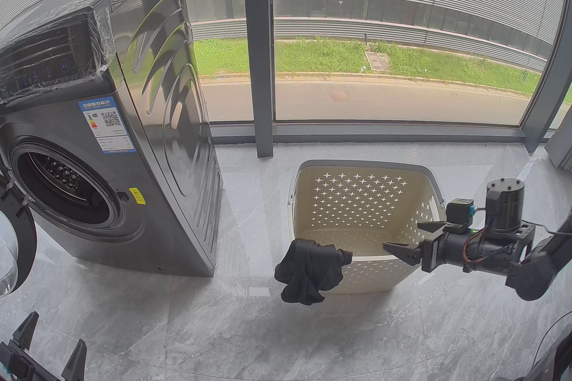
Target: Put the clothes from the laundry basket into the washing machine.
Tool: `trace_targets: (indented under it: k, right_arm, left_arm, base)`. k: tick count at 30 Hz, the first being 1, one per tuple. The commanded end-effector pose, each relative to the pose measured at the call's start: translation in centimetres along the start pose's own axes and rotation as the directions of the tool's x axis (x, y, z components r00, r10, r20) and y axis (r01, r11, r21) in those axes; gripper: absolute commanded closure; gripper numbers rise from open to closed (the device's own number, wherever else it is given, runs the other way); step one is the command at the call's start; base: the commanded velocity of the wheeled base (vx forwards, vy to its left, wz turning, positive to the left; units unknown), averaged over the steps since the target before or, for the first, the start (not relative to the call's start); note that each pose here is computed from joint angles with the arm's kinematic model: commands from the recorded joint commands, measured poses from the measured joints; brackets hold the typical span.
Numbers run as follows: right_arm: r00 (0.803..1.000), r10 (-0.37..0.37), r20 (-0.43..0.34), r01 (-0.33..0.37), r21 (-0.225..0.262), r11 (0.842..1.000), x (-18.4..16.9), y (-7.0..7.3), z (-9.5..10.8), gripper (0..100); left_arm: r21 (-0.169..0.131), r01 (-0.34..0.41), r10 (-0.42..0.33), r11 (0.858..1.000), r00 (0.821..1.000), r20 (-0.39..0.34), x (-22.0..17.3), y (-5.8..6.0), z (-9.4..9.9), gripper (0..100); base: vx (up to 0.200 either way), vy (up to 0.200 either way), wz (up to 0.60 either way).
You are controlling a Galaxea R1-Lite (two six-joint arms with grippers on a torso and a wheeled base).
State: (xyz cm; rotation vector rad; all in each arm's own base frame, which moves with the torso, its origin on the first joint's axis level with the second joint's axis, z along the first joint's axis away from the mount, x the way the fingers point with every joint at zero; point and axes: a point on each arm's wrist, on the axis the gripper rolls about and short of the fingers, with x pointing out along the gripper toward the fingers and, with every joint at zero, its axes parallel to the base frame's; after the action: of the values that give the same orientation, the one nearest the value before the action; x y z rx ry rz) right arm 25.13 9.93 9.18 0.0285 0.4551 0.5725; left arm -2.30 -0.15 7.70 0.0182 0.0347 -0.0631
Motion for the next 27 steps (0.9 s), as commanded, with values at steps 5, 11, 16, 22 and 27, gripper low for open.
trace_targets:
  k: [5, 11, 16, 22, 27]
  right_arm:
    - [0.995, 0.008, -0.095, -0.009, -0.009, 1.000, 5.6, 0.5, -3.3, 0]
    - [0.996, 0.007, -0.088, -0.008, -0.013, 1.000, 8.1, 0.1, -4.1, 0]
    - [0.993, 0.004, -0.115, -0.006, -0.010, 1.000, 9.9, -0.2, -5.3, 0]
    - [0.997, 0.025, -0.076, -0.027, -0.025, 0.999, 11.6, 0.2, -5.3, 0]
    - [0.996, 0.036, -0.088, -0.039, -0.030, 0.999, 12.9, 0.5, -6.0, 0]
  left_arm:
    - [-0.001, 0.000, 0.000, 1.000, 1.000, -0.001, 0.0, 0.0, -0.5, 0]
    - [0.000, 0.000, 0.000, 1.000, 1.000, -0.001, 0.0, 0.0, -0.5, 0]
    - [-0.001, 0.000, 0.000, 1.000, 1.000, -0.001, 0.0, 0.0, -0.5, 0]
    - [0.000, 0.000, 0.000, 1.000, 1.000, -0.001, 0.0, 0.0, -0.5, 0]
    - [-0.001, 0.000, 0.000, 1.000, 1.000, -0.001, 0.0, 0.0, -0.5, 0]
  base:
    - [0.000, 0.000, 0.00]
    - [0.000, 0.000, 0.00]
    - [0.000, 0.000, 0.00]
    - [0.000, 0.000, 0.00]
    - [0.000, 0.000, 0.00]
